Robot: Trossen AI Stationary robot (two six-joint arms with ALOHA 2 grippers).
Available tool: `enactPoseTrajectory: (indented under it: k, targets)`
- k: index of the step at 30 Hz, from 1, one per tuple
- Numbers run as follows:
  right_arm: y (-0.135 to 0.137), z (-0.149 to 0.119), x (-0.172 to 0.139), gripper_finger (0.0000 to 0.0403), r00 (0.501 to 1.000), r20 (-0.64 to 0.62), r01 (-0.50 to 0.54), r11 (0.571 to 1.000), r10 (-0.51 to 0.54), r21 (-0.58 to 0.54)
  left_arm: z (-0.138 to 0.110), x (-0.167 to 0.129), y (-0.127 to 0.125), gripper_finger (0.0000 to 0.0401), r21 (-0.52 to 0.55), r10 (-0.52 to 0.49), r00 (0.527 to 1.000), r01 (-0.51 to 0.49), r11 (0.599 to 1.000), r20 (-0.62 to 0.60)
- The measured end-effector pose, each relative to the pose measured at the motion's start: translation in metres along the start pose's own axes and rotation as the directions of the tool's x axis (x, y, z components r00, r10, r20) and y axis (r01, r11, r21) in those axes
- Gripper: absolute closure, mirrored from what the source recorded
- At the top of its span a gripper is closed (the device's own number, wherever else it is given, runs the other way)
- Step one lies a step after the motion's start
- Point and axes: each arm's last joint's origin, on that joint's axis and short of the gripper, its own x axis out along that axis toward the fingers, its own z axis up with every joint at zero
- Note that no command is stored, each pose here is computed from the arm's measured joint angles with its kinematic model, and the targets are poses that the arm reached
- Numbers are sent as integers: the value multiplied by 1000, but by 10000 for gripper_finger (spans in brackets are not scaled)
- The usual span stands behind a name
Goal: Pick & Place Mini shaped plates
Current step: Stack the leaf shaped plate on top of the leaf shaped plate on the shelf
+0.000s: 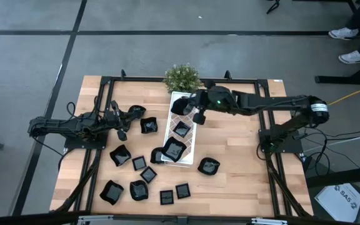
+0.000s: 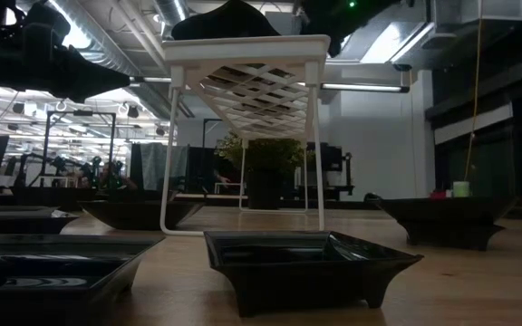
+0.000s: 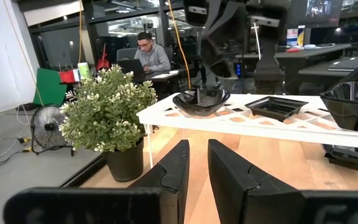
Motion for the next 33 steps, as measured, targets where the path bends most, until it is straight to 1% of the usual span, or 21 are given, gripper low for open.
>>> enactPoseTrajectory:
  k: [3,5,8,13,17,22,33]
  targets:
    - [-6,2,8,402,999,-30,-24,996,22,-88,0,0,0,349,0,0,1000,0,1000,0]
    - [-11,1,13,402,998,-46,-44,992,39,-115,0,0,0,349,0,0,1000,0,1000,0]
    - [-18,-2,18,402,997,-58,-52,993,47,-105,0,0,0,348,0,0,1000,0,1000,0]
    - [-31,-7,21,402,993,-62,-106,992,102,-61,0,0,0,348,0,0,1000,0,1000,0]
    - [-37,-8,22,393,993,-64,-98,995,95,-35,0,0,0,349,0,0,1000,0,1000,0]
    - [-37,-9,22,383,994,-65,-95,995,93,-31,0,0,0,347,0,0,1000,0,1000,0]
    - [-37,-8,22,380,994,-65,-95,995,93,-31,0,0,0,347,0,0,1000,0,1000,0]
